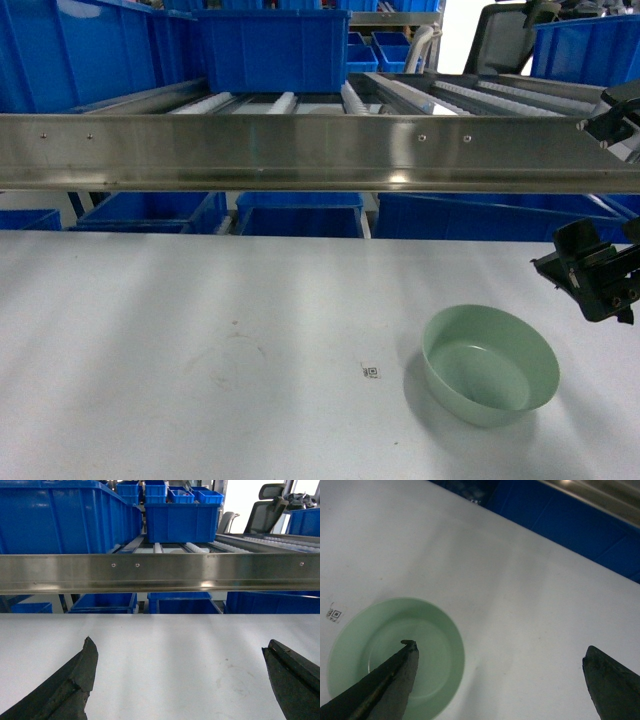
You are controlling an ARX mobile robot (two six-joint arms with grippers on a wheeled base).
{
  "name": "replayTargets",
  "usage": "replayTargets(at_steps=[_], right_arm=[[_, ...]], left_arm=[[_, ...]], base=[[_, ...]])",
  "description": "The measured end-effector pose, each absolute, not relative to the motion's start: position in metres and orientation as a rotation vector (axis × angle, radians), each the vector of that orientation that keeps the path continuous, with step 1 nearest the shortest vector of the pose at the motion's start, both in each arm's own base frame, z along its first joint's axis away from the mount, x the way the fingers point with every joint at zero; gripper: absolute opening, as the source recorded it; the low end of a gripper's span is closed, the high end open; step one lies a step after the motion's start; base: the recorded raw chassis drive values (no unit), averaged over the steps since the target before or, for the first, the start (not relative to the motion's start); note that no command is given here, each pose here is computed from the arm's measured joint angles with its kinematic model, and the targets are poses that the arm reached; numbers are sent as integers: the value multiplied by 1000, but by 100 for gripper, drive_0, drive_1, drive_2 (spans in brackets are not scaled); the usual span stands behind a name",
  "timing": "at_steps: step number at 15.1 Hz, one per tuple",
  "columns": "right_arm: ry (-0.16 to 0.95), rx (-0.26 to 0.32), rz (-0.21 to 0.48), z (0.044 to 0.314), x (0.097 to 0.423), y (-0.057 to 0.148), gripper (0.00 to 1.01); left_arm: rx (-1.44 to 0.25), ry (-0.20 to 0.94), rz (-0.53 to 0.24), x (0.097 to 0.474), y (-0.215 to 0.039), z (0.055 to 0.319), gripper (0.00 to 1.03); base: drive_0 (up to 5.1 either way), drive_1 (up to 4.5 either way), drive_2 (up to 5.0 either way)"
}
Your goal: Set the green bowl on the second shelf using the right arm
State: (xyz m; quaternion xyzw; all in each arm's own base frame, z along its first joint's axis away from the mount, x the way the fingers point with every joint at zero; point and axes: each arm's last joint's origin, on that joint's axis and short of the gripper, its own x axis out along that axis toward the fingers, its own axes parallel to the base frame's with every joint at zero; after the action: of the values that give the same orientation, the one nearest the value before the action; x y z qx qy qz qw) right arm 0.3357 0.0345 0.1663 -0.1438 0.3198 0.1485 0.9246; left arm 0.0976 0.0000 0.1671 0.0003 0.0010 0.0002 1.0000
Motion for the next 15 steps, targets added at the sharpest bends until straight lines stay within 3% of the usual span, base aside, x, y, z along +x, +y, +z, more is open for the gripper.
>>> replayTargets(at_steps=[6,11,15], right_arm=[[734,-315,391,145,332,59,98],[851,-296,344,101,338,37,98],[850,-292,341,95,345,36,98]], left_arm=[[1,2,0,98,0,167,98],[1,2,0,98,0,167,98],[1,2,0,98,0,167,98]], base=[[0,0,0],[0,0,0],[0,0,0]])
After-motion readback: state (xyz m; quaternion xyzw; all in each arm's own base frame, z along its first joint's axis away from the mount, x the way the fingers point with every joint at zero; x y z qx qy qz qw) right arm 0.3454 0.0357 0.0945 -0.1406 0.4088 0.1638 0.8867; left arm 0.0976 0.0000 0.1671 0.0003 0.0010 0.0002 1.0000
